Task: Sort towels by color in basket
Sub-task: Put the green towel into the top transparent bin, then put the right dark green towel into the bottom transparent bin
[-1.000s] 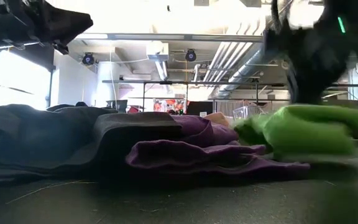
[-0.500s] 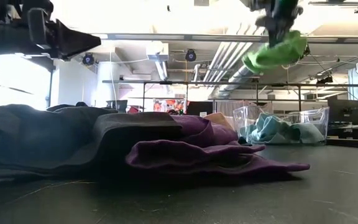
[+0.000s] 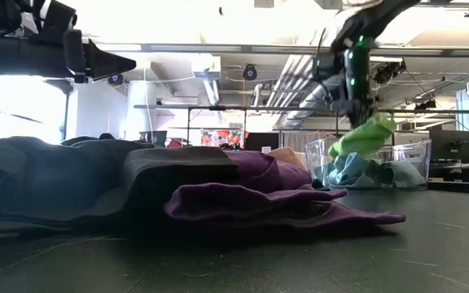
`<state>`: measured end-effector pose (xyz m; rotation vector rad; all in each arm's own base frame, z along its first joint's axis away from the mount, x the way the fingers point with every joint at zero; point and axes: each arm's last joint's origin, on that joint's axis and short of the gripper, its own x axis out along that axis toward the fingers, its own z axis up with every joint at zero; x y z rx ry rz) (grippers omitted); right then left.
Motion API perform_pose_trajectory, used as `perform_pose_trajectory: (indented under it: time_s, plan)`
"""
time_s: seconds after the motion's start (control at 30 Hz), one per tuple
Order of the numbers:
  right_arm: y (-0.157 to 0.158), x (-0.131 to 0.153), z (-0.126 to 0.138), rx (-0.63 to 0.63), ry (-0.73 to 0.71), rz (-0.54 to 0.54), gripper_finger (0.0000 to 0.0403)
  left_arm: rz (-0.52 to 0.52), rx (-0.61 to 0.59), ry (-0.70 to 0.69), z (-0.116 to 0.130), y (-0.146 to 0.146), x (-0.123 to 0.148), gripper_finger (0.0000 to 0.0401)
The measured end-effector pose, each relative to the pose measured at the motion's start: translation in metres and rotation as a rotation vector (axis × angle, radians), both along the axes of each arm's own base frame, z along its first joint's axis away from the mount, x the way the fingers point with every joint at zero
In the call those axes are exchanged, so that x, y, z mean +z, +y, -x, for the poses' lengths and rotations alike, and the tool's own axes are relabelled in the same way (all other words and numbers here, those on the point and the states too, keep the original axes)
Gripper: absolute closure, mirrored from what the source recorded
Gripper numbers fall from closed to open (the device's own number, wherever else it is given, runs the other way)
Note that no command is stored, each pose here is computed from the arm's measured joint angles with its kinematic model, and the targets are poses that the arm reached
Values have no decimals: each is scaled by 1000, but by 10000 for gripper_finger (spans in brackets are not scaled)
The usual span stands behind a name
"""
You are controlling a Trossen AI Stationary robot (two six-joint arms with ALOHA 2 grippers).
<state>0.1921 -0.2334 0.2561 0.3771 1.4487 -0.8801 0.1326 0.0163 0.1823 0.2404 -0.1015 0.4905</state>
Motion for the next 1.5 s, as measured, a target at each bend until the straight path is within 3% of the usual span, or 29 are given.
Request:
perform_pose_trajectory:
  time_s: [0.17, 0.27, 0.37, 0.43, 0.53, 0.6, 0.83, 0.93, 1.07, 1.3, 1.5]
  plan:
    - [-11, -17, -6, 40, 27, -69, 265, -29, 16, -35, 1, 1, 5, 323]
    - [-9, -8, -5, -14, 109, 3, 235, -56, 22, -52, 2, 1, 7, 323]
    - [-1, 7, -3, -68, 150, 81, 228, -59, 14, -71, 2, 1, 9, 323]
    - [3, 13, -3, -69, 100, 65, 230, -60, 10, -76, 2, 1, 10, 323]
    - [6, 9, -6, -49, -39, -63, 246, -53, 9, -90, 2, 1, 11, 323]
    - [5, 0, -8, -33, -91, -89, 264, -42, 5, -94, 2, 1, 10, 323]
    - [2, -53, 1, -13, -32, -122, 328, -26, -27, -105, 2, 0, 10, 323]
    - [-3, -57, 3, -7, -30, -96, 332, -21, -31, -107, 2, 0, 10, 323]
    - [-7, -37, 0, -5, -43, -81, 305, -21, -31, -107, 2, 0, 10, 323]
    - [1, 23, -6, -63, -67, -5, 246, -21, -31, -99, 2, 0, 10, 323]
    - [44, 46, -38, 143, -202, 113, 242, -1, -36, -84, 1, 0, 7, 323]
